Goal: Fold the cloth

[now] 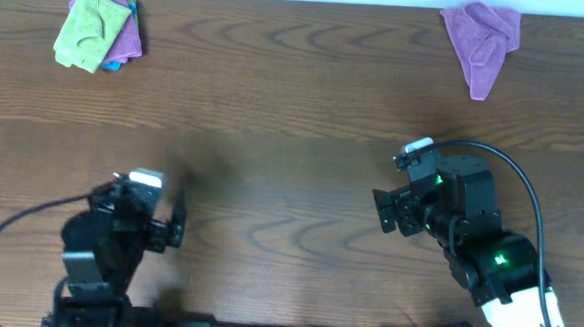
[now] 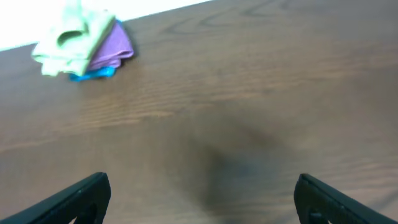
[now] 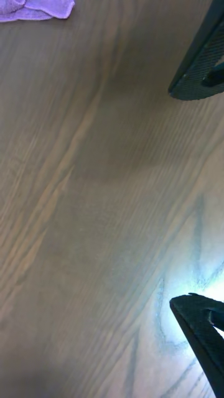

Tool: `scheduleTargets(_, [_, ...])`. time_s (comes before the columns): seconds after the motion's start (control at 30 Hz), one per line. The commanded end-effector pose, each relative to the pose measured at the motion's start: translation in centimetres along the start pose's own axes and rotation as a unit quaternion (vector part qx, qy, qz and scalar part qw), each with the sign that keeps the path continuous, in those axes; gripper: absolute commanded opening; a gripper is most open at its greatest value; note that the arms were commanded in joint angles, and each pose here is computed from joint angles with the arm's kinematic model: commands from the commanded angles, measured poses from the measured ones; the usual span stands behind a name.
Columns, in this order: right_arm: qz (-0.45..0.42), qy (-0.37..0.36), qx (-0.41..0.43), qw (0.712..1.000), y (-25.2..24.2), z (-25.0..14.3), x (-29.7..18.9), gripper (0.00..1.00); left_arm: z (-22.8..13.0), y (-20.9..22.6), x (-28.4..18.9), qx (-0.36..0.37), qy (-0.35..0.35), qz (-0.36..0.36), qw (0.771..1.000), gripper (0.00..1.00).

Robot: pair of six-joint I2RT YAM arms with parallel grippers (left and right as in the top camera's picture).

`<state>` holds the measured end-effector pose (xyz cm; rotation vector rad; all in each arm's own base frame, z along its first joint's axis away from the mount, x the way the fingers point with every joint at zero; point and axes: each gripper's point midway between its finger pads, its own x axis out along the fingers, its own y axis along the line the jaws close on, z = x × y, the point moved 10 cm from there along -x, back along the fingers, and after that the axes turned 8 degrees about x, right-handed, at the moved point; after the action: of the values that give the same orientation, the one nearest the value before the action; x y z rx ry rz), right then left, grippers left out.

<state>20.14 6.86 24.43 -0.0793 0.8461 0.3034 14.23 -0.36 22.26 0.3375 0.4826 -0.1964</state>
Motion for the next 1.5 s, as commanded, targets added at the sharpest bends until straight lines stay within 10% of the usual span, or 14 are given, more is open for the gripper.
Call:
scheduleTargets(0.0, [-0.007, 0.0, 0.006, 1.0, -0.2, 0.0, 0.0, 0.99, -1.6, -0.5, 0.5, 0.039, -0.013, 0.02, 0.999, 0.96])
scheduleTargets(0.33, [-0.007, 0.0, 0.006, 1.0, -0.2, 0.0, 0.0, 0.99, -5.0, -1.6, 1.4, 0.031, -0.023, 0.031, 0.999, 0.95])
scheduleTargets(0.63, [-0.007, 0.0, 0.006, 1.0, -0.2, 0.0, 0.0, 0.99, -7.5, -2.0, 2.4, -0.12, -0.022, 0.058, 0.991, 0.95])
scheduleTargets(1.47, [-0.007, 0.0, 0.006, 1.0, -0.2, 0.0, 0.0, 0.99, -7.3, -1.8, 2.2, -0.121, -0.034, 0.073, 0.989, 0.96])
